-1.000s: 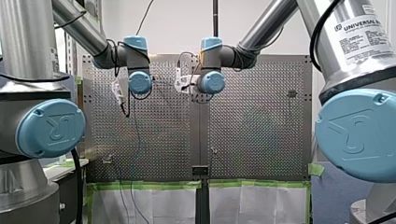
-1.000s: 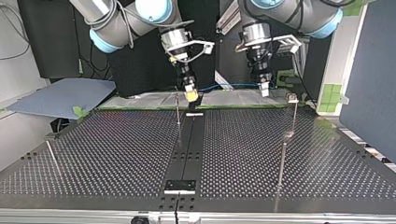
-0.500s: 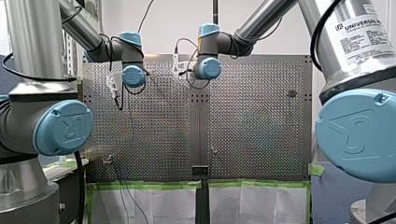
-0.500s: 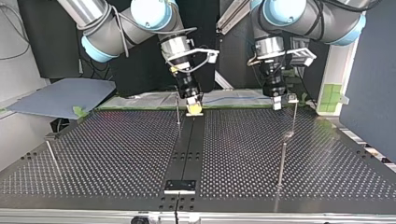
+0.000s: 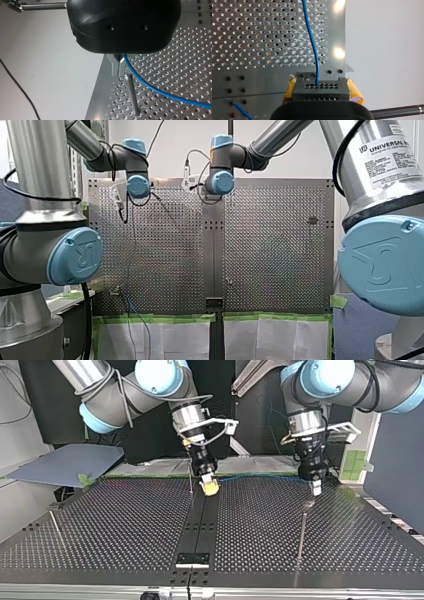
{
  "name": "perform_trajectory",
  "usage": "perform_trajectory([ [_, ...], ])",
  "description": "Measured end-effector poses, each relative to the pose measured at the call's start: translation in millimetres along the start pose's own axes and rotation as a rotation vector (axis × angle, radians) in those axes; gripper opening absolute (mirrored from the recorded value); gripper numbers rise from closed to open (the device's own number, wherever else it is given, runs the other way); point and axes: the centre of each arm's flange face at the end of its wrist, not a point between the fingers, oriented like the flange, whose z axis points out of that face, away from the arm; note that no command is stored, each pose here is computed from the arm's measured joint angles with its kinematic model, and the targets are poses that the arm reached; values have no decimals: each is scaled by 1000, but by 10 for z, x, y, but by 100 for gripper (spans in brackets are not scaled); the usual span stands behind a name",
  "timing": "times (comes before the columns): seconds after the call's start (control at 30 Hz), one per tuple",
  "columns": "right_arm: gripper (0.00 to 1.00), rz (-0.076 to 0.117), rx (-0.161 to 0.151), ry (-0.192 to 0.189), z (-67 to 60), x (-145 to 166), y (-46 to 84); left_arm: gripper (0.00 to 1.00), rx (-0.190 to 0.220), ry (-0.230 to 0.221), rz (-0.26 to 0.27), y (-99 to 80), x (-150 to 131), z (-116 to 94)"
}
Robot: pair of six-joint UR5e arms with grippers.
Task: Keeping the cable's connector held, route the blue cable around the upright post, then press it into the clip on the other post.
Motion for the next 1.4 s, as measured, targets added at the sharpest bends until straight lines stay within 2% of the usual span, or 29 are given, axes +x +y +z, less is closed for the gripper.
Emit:
perform_trajectory([
  [0.27,0,10,7,38,116,226,6,0,31,-8,-13,-89,-320,138],
  [0.6,0,24,7,77,246,465,50,0,34,-24,-17,-155,-512,481],
  [0.77,0,29,4,84,298,484,110,0,44,-41,-31,-189,-622,653],
  [1.03,0,32,2,79,464,423,183,0,39,-53,-45,-175,-721,967],
  [1.23,0,32,3,77,586,358,198,0,41,-102,-76,-160,-955,1174],
  [1.4,0,31,3,71,636,287,221,0,40,-121,-80,-140,-1039,1358],
])
